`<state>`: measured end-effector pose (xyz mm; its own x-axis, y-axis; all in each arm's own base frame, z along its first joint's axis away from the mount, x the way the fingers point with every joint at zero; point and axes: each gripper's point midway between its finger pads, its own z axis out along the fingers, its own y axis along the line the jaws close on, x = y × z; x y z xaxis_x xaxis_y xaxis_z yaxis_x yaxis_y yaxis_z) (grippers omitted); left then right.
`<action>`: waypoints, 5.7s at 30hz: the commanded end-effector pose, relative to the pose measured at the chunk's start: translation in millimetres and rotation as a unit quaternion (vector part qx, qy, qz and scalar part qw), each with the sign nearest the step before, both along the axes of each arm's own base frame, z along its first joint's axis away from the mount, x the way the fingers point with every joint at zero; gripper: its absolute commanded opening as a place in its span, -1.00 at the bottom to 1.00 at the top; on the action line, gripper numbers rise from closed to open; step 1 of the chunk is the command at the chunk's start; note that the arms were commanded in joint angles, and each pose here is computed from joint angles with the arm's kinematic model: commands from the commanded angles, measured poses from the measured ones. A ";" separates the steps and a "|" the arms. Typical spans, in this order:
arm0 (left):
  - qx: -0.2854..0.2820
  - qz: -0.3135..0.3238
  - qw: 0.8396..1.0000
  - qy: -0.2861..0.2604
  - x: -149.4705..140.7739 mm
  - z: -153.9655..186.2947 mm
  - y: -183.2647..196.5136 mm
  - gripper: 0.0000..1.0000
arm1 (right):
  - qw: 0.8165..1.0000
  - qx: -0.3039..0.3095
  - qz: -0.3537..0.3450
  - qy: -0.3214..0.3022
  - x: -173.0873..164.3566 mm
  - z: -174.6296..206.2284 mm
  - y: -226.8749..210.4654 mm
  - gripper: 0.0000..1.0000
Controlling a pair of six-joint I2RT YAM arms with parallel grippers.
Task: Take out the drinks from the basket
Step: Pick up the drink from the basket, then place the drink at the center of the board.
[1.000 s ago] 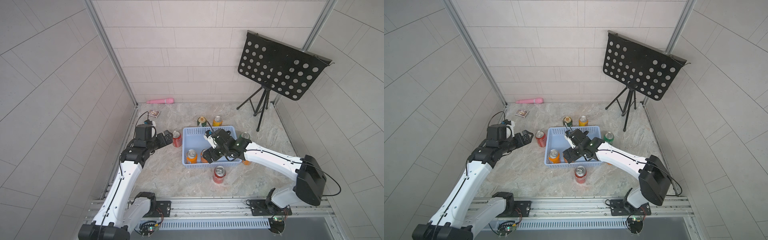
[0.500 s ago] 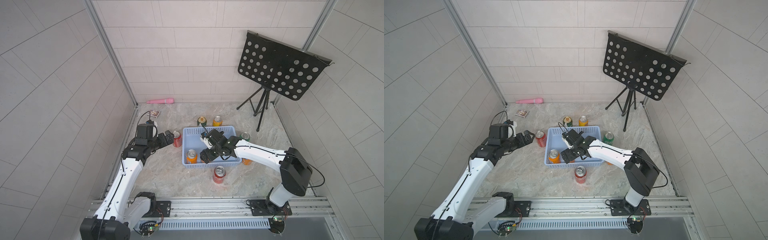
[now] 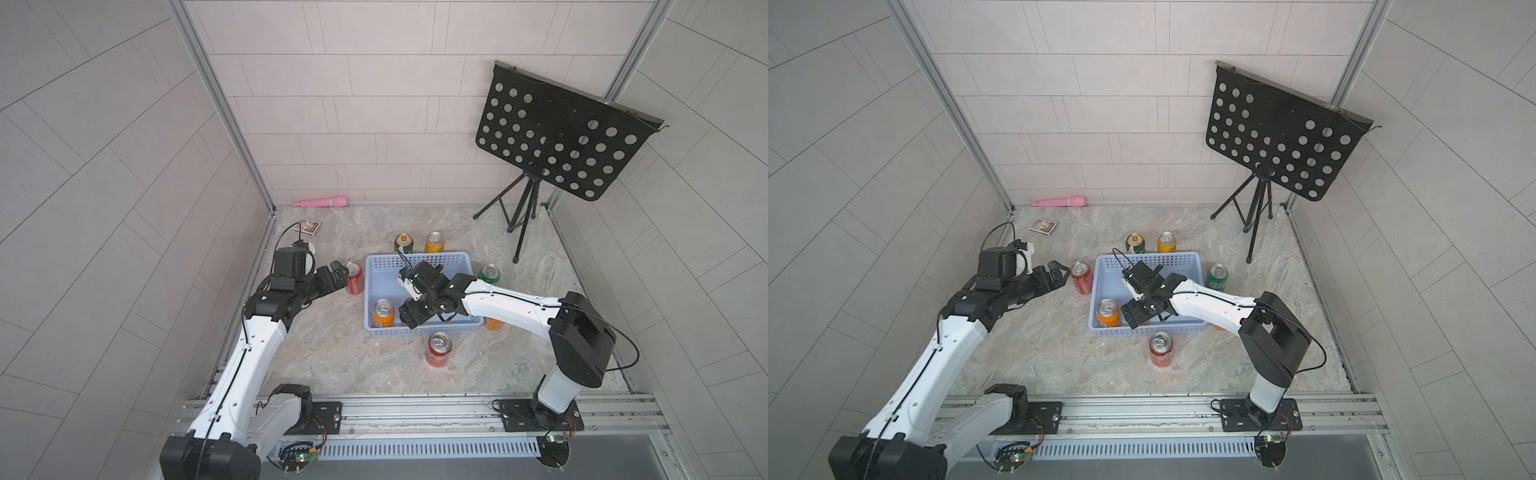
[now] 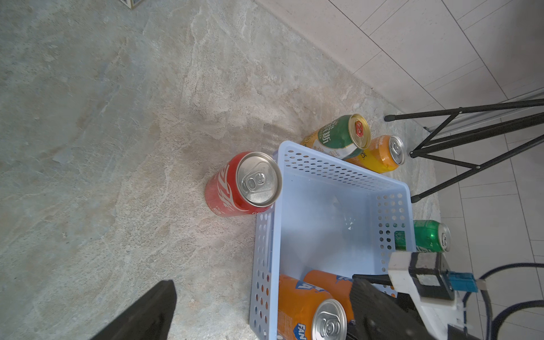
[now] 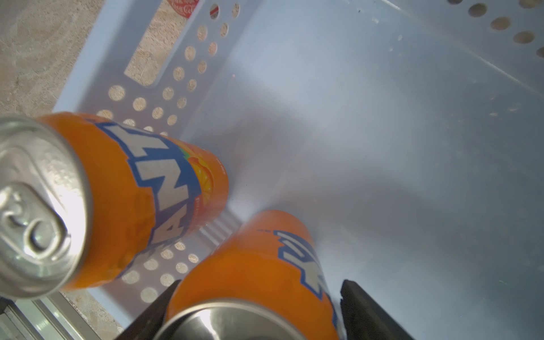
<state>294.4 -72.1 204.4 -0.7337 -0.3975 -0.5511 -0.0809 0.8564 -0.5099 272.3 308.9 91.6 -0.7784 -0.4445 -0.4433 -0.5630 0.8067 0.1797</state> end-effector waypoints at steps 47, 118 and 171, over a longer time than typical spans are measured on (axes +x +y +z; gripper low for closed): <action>-0.076 -0.030 0.994 -0.078 4.9 54.6 -44.3 1.00 | 0.989 0.069 -0.043 -0.126 6.0 163.2 -22.5 -0.42; 0.042 0.075 0.994 -0.063 -19.0 3.5 5.0 1.00 | 0.988 -0.033 0.106 -0.108 -108.2 22.9 60.5 -0.46; 0.090 0.081 0.992 -0.046 -36.6 17.4 21.5 1.00 | 0.961 0.087 -0.007 -0.261 -50.0 172.8 17.0 1.00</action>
